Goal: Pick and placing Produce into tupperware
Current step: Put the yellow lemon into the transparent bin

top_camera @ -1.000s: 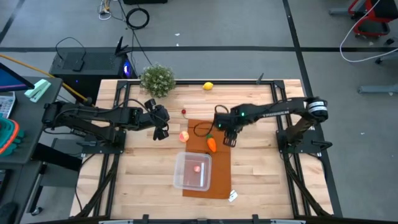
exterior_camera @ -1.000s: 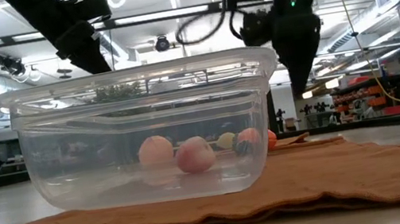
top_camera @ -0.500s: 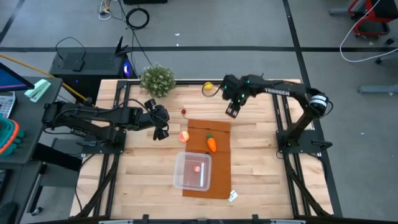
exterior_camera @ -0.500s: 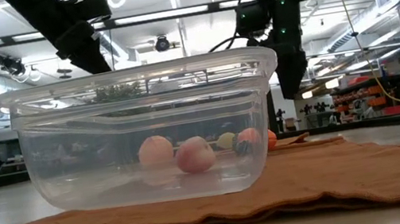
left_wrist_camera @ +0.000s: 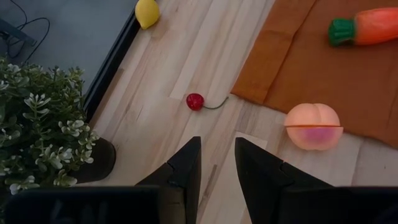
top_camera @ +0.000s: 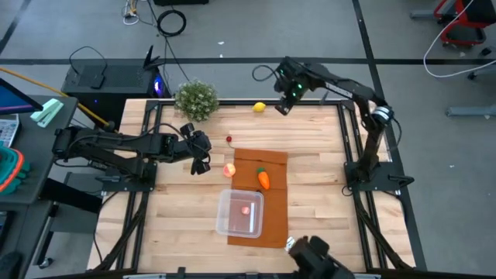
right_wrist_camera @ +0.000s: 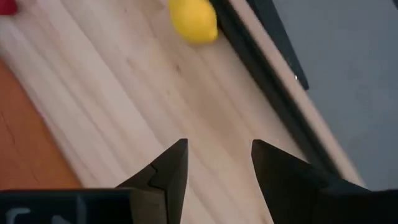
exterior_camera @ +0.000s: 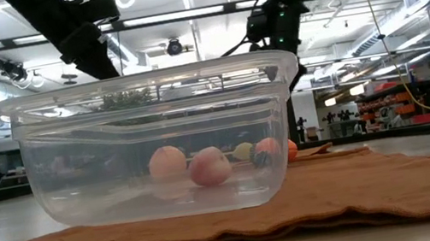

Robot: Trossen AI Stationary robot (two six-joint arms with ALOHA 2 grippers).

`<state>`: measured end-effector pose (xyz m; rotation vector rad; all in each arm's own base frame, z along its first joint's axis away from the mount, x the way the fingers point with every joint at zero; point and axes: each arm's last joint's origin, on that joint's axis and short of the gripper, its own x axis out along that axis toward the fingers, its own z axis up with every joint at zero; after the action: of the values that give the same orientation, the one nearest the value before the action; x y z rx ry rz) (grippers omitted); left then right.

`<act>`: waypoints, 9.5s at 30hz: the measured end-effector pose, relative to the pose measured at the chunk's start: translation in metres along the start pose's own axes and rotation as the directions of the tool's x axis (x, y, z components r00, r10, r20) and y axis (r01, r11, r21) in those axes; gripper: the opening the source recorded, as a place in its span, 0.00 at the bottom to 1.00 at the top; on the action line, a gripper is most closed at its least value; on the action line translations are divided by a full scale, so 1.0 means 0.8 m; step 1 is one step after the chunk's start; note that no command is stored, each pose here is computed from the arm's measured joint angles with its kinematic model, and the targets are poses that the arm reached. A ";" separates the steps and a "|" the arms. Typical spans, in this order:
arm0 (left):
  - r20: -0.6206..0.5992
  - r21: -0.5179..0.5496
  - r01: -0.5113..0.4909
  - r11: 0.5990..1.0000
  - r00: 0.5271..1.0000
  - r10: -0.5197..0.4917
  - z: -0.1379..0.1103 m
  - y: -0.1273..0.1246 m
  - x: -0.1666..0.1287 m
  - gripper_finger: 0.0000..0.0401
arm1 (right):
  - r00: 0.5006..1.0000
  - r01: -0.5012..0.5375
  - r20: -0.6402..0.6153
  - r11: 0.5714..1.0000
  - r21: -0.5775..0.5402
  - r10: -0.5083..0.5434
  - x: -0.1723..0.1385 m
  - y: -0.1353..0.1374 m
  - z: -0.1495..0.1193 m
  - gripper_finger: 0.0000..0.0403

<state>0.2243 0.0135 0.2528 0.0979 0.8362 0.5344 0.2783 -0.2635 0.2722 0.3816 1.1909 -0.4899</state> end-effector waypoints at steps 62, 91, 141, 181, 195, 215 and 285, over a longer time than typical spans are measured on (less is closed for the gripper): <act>-0.001 0.000 0.000 1.000 1.000 0.000 0.000 0.000 0.000 0.27 | 0.975 0.144 -0.058 0.809 -0.570 -0.215 0.108 0.029 0.119 0.42; -0.012 0.007 -0.001 1.000 1.000 0.001 -0.002 0.000 0.000 0.27 | 0.940 0.323 0.069 0.809 -0.491 -0.334 0.107 0.063 0.135 0.71; -0.042 -0.004 -0.006 1.000 0.999 0.006 -0.005 0.001 0.000 0.27 | 0.998 -0.044 -0.062 0.891 -0.452 0.018 0.152 0.012 0.103 0.66; -0.043 -0.003 -0.006 1.000 0.999 0.006 -0.006 0.001 0.000 0.27 | 0.998 -0.068 -0.031 0.910 -0.410 0.061 0.177 0.008 0.096 0.60; -0.043 -0.003 -0.006 1.000 0.999 0.006 -0.006 0.001 0.000 0.27 | 0.998 -0.068 -0.022 0.908 -0.412 0.064 0.179 0.009 0.097 0.36; -0.043 -0.003 -0.006 1.000 0.999 0.006 -0.006 0.001 0.000 0.27 | 0.996 -0.068 -0.077 0.905 -0.421 0.039 0.149 0.036 0.092 0.37; -0.080 -0.008 -0.013 1.000 0.997 0.012 -0.011 0.001 -0.001 0.27 | 0.893 -0.449 -0.235 0.715 -0.535 0.385 -0.002 0.404 -0.071 0.38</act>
<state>0.2173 0.0132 0.2478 0.0746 0.9120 0.5563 0.4111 0.0369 0.2637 0.1354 1.2463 0.3071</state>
